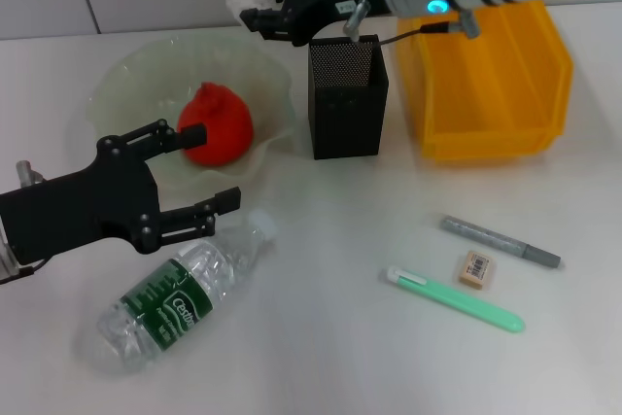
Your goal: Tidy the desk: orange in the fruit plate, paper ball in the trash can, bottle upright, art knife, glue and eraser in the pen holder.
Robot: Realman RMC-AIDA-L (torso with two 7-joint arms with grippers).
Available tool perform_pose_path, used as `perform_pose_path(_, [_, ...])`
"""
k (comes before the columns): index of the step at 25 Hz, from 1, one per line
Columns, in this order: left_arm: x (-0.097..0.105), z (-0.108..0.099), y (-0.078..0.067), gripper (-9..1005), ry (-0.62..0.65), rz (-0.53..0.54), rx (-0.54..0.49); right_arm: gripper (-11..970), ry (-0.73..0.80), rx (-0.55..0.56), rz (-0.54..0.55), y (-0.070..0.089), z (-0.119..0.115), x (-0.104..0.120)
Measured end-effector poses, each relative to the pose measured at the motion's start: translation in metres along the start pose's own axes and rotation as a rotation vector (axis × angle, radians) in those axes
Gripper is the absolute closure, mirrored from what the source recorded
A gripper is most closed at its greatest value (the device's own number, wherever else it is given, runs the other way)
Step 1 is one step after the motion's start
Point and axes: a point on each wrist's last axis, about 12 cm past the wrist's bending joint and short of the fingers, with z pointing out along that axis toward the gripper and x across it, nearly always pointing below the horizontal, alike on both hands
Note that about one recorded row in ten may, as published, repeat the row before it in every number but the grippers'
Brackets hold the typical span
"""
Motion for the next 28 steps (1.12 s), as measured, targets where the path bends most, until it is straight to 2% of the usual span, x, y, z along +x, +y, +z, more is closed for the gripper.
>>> perform_pose_path(5, [0.000, -0.003, 0.000, 191, -0.010, -0.004, -0.015, 609, -0.036, -0.002, 0.013, -0.002, 0.009, 0.011])
perform_pose_path(10, [0.000, -0.004, 0.000, 191, -0.009, -0.002, -0.019, 609, -0.057, 0.028, -0.014, -0.006, 0.000, 0.008])
perform_pose_path(11, [0.001, -0.005, 0.000, 191, -0.007, -0.004, -0.023, 609, -0.056, 0.072, -0.029, -0.012, -0.012, 0.008])
perform_pose_path(13, [0.002, -0.006, 0.000, 191, -0.006, -0.005, -0.024, 609, -0.055, 0.100, -0.029, -0.016, -0.020, 0.010])
perform_pose_path(14, [0.003, -0.007, -0.001, 191, -0.004, -0.004, -0.028, 609, -0.058, 0.151, -0.024, -0.020, -0.038, 0.015])
perform_pose_path(15, [0.003, -0.007, -0.001, 191, -0.004, -0.004, -0.028, 609, -0.058, 0.151, -0.024, -0.020, -0.038, 0.015])
perform_pose_path(16, [0.004, -0.008, -0.002, 191, -0.002, -0.003, -0.032, 609, -0.062, 0.196, -0.020, -0.021, -0.059, 0.023])
perform_pose_path(19, [0.005, -0.008, -0.002, 192, -0.001, -0.004, -0.033, 609, -0.065, 0.255, -0.007, -0.021, -0.088, 0.037])
perform_pose_path(20, [0.005, -0.008, -0.002, 192, -0.001, -0.005, -0.034, 609, -0.065, 0.255, -0.007, -0.021, -0.088, 0.037])
perform_pose_path(22, [0.005, -0.008, -0.002, 192, -0.002, -0.003, -0.035, 610, -0.056, 0.281, 0.018, -0.020, -0.102, 0.049])
perform_pose_path(25, [0.005, -0.008, -0.002, 192, -0.002, 0.000, -0.034, 610, -0.033, 0.315, 0.069, -0.021, -0.118, 0.070])
perform_pose_path(26, [0.005, -0.007, -0.003, 192, -0.004, 0.000, -0.031, 610, -0.018, 0.339, 0.104, -0.022, -0.126, 0.084])
perform_pose_path(28, [0.006, -0.007, -0.004, 192, -0.005, -0.001, -0.029, 610, -0.012, 0.348, 0.118, -0.023, -0.129, 0.089])
